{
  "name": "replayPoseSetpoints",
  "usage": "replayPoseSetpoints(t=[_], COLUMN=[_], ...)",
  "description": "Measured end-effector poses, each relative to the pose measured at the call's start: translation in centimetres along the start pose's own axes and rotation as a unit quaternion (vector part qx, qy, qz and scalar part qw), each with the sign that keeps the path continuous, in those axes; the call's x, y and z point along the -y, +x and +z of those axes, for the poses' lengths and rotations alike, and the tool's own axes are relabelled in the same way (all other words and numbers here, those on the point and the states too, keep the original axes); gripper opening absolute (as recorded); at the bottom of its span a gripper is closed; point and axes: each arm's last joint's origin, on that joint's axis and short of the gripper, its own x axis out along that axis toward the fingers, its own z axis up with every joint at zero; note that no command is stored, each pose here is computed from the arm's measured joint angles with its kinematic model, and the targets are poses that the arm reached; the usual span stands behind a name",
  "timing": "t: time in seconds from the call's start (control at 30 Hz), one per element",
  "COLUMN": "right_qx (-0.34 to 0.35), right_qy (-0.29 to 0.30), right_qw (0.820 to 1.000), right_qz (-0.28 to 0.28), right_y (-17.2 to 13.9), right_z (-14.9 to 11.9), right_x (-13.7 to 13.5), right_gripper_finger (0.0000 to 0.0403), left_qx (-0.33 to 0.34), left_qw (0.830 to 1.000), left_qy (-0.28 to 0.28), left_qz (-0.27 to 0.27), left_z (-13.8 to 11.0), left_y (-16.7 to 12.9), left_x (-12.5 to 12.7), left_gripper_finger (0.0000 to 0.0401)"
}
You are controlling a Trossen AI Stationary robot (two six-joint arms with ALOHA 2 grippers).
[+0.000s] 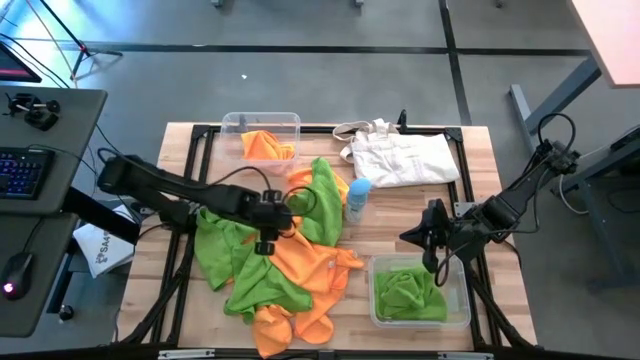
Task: Sort microfiber towel by color & place in baskets
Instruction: Put the yellow microfiber towel into the top transparent bin
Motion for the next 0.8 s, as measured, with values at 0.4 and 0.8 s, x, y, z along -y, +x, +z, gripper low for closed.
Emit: replayPoseSetpoints(t=[0.4,0.8], right_qx=[0.040,0.060], right_qy=[0.070,0.091], right_qw=[0.996,0.993], right_qz=[-0.032,-0.045], right_y=[0.0,0.0], right_z=[0.2,0.3], right_x=[0.2,0.3], right_gripper_finger=[0.0003,0.0003], left_qx=[-0.065,0.002], left_qw=[0.995,0.999], left_qy=[0.075,0.034], left_qz=[0.003,-0.036], left_z=[0.0,0.3], left_y=[4.7,0.9], left_x=[0.7,0.4], left_gripper_finger=[0.0118,0.0002])
